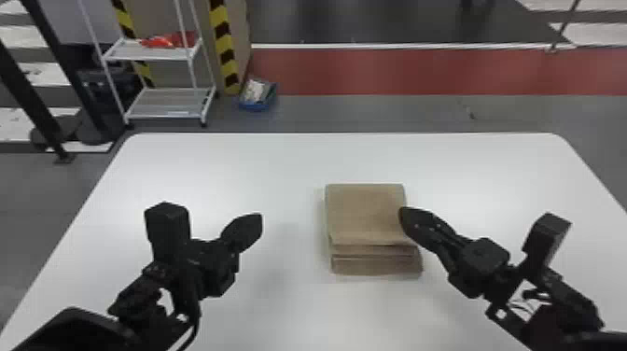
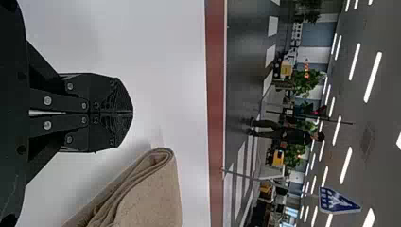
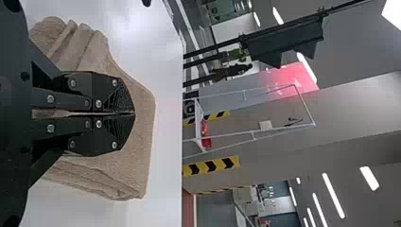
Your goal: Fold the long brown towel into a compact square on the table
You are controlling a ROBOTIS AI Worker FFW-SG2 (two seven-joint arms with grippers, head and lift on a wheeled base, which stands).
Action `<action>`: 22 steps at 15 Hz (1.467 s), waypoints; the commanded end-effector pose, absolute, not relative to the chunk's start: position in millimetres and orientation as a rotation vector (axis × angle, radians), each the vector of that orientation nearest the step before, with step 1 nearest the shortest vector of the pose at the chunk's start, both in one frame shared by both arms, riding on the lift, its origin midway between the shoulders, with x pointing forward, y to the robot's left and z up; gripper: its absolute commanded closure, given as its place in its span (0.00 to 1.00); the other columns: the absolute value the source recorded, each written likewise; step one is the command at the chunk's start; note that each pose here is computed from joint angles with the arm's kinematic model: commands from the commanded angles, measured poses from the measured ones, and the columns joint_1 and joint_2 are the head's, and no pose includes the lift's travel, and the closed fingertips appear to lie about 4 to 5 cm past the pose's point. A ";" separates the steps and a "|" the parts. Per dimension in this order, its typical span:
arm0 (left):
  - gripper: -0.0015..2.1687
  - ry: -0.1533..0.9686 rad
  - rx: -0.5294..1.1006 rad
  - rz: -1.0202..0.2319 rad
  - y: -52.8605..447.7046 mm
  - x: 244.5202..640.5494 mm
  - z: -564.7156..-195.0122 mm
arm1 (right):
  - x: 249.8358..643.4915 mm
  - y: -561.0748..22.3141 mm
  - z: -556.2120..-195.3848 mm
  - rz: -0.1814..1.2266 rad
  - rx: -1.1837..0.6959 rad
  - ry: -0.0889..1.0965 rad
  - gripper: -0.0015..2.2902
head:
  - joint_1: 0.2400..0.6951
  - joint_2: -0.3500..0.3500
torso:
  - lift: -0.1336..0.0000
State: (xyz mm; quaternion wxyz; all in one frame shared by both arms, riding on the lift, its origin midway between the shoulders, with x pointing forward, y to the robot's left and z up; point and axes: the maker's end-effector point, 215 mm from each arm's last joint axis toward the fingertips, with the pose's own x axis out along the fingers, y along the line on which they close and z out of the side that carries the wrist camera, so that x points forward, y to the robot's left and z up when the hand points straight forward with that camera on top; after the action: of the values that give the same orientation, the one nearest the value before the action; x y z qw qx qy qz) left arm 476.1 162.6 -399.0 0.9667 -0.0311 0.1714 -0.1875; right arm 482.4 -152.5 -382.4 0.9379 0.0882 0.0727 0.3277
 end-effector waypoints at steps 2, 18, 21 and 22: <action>0.71 0.275 -0.069 -0.358 166.0 482.1 -376.6 | 487.4 -160.8 -359.9 0.637 0.090 0.207 0.12 | 1.00 0.52 | 0.07; 0.06 -0.043 -0.048 -0.090 171.4 487.8 -324.7 | 459.8 -242.0 -308.8 0.270 0.076 0.001 0.02 | 1.00 0.37 | 0.07; 0.06 -0.048 -0.016 -0.066 191.9 488.2 -320.5 | 441.5 -248.4 -311.6 0.251 0.087 0.000 0.02 | 1.00 0.39 | 0.07; 0.06 -0.046 -0.022 -0.059 197.2 488.2 -320.1 | 438.5 -251.0 -307.9 0.247 0.088 -0.009 0.02 | 1.00 0.39 | 0.07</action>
State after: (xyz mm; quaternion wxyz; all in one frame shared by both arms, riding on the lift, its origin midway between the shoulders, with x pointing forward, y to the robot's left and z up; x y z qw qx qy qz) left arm 488.2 188.6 -320.5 0.9991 -0.0114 -0.0244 -0.0342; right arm 444.0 -247.9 -310.3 0.9912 0.0425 -0.0018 0.1256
